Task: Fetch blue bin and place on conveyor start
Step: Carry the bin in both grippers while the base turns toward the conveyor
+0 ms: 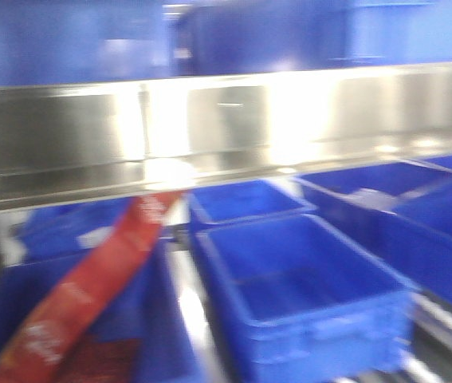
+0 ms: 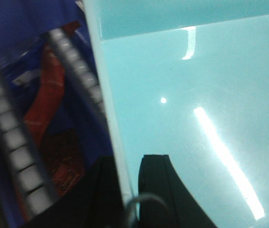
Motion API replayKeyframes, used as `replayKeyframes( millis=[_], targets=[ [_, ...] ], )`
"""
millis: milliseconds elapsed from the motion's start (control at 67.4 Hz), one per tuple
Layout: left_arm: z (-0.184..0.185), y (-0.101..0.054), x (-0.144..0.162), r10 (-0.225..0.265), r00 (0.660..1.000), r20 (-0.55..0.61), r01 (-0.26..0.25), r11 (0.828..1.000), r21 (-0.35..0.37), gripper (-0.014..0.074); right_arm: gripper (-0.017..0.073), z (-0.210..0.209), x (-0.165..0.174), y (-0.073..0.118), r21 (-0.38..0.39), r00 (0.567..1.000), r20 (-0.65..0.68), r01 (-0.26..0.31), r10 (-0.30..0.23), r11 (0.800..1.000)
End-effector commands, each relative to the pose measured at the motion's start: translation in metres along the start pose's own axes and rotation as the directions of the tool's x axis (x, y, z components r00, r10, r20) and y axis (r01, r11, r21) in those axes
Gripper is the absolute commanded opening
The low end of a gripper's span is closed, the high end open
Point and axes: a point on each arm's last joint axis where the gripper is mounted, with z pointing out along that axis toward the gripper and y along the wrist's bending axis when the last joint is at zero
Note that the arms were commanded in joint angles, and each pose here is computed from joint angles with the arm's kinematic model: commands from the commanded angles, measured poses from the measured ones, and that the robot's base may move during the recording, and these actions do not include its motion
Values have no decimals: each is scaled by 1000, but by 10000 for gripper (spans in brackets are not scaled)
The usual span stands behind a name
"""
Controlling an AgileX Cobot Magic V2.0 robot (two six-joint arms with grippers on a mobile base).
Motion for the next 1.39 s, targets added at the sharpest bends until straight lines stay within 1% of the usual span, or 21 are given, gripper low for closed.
replayKeyframes(
  millis=[0, 163, 415, 1379],
  targets=[
    [-8, 3, -4, 19, 999, 50, -18, 1000, -13, -111, -152, -5, -4, -1, 16, 998, 46, 30, -31, 999],
    [-8, 3, -4, 19, 999, 50, -18, 1000, -13, -111, -152, -5, -4, -1, 16, 998, 46, 30, -31, 999],
    [-8, 6, -5, 30, 998, 60, -28, 999, -43, -111, -152, -5, -4, -1, 16, 998, 46, 30, -31, 999],
    [-8, 6, -5, 33, 998, 62, -30, 998, -49, -111, -152, -5, -4, -1, 16, 998, 46, 30, -31, 999]
  ],
)
